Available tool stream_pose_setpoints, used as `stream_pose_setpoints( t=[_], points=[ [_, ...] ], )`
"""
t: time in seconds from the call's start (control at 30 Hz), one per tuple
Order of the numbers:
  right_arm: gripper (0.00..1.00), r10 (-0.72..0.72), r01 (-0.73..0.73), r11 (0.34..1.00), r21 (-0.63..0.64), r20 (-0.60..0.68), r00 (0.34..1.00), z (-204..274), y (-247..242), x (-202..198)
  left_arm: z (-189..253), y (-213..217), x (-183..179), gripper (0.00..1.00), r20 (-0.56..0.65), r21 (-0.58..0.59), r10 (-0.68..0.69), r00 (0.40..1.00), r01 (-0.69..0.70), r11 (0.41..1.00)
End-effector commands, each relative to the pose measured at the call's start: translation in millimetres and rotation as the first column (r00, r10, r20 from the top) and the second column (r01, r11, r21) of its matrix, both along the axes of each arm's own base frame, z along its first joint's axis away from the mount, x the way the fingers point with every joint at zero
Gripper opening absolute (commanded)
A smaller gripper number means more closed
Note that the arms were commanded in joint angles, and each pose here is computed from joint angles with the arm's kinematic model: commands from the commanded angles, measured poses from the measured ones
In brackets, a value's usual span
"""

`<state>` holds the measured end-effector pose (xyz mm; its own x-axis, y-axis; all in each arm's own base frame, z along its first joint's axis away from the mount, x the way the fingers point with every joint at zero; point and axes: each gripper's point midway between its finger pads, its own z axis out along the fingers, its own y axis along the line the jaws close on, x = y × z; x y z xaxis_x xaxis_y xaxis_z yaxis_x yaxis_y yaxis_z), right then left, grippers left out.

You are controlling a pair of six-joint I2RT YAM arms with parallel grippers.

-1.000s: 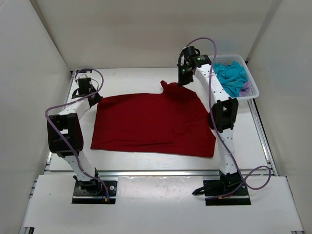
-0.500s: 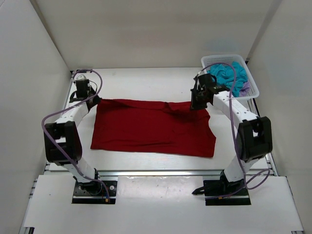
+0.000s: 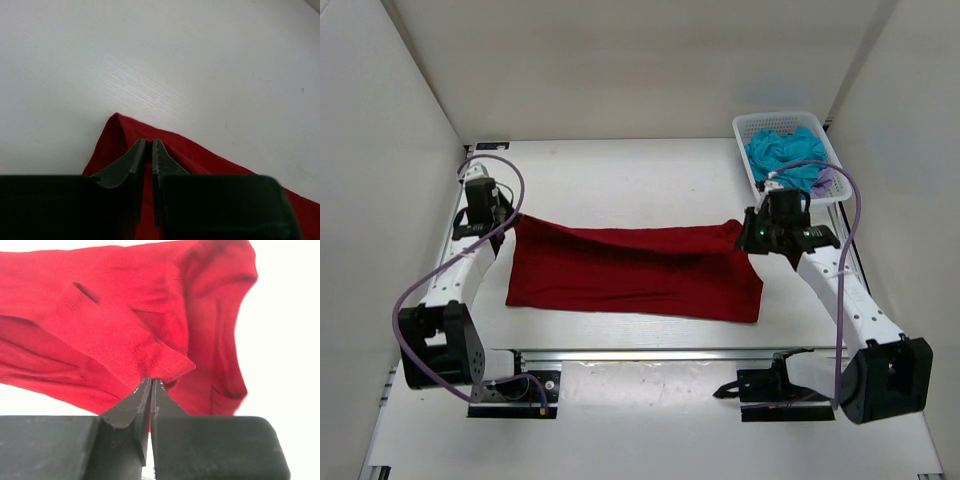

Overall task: Fold and stack the t-shirts
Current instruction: Fold the other side of the tshirt into a rectangle

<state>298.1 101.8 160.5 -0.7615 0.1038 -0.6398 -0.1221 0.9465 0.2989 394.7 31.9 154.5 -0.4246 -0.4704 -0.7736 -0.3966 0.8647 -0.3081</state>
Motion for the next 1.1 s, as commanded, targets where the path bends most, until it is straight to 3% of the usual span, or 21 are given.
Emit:
stream_pose_setpoints(
  t=[0.0,0.4,0.47,0.53,0.6,0.63,0.73,0.8,0.87,0.9,1.0,1.07],
  points=[
    [0.00,-0.023,0.023,1.000,0.001,-0.011,1.000,-14.4,-12.5,-15.6,-4.1,7.3,-20.1,0.00,-0.018,0.056,0.027,0.999,-0.026,0.998],
    [0.00,-0.058,0.062,0.997,0.035,-0.110,0.992,-75.6,-11.2,-76.2,-67.5,4.3,-81.7,0.03,-0.176,-0.045,0.049,0.983,-0.058,0.997],
    [0.00,-0.059,0.063,0.998,0.029,-0.120,0.991,-81.9,-7.9,-81.5,-72.6,5.2,-87.2,0.17,-0.172,-0.087,0.063,0.983,-0.079,0.993],
    [0.02,-0.072,0.072,0.997,0.000,-0.112,0.991,-78.8,-8.8,-81.9,-77.1,11.7,-93.4,0.49,-0.156,-0.146,0.094,0.983,-0.117,0.982],
    [0.12,-0.075,0.076,0.997,0.011,-0.107,0.991,-78.2,-10.9,-81.3,-72.9,16.7,-96.6,0.79,-0.131,-0.191,0.115,0.985,-0.139,0.972],
    [0.17,-0.091,0.094,0.995,0.017,-0.100,0.991,-76.4,-15.8,-81.0,-68.9,16.8,-96.6,0.81,-0.113,-0.198,0.118,0.986,-0.139,0.970],
    [0.33,-0.098,0.099,0.995,0.030,-0.031,0.995,-55.2,-17.0,-71.4,-43.8,6.5,-88.1,0.62,-0.005,-0.187,0.105,0.994,-0.104,0.977],
    [0.32,-0.084,0.084,0.996,0.023,0.008,0.996,-43.9,-9.7,-64.3,-28.3,-11.8,-82.7,0.57,0.066,-0.185,0.057,0.996,-0.044,0.982],
    [0.17,-0.011,0.009,0.999,0.044,0.038,0.999,-35.6,15.6,-58.6,-21.4,-40.5,-77.1,0.54,0.097,-0.179,-0.019,0.995,0.036,0.983],
    [0.03,-0.003,0.002,0.999,0.037,0.009,1.000,-42.8,21.3,-56.7,-20.9,-45.9,-76.2,0.55,0.097,-0.184,-0.028,0.995,0.046,0.982],
    [0.00,0.100,-0.101,0.995,0.028,0.020,0.995,-48.9,59.9,-45.9,-22.8,-92.4,-76.1,0.54,0.112,-0.203,-0.158,0.981,0.178,0.963],
    [0.01,0.159,-0.166,0.982,0.086,0.075,0.984,-39.8,82.9,-25.9,-25.4,-115.7,-78.1,0.54,0.121,-0.218,-0.215,0.969,0.237,0.947]
  ],
)
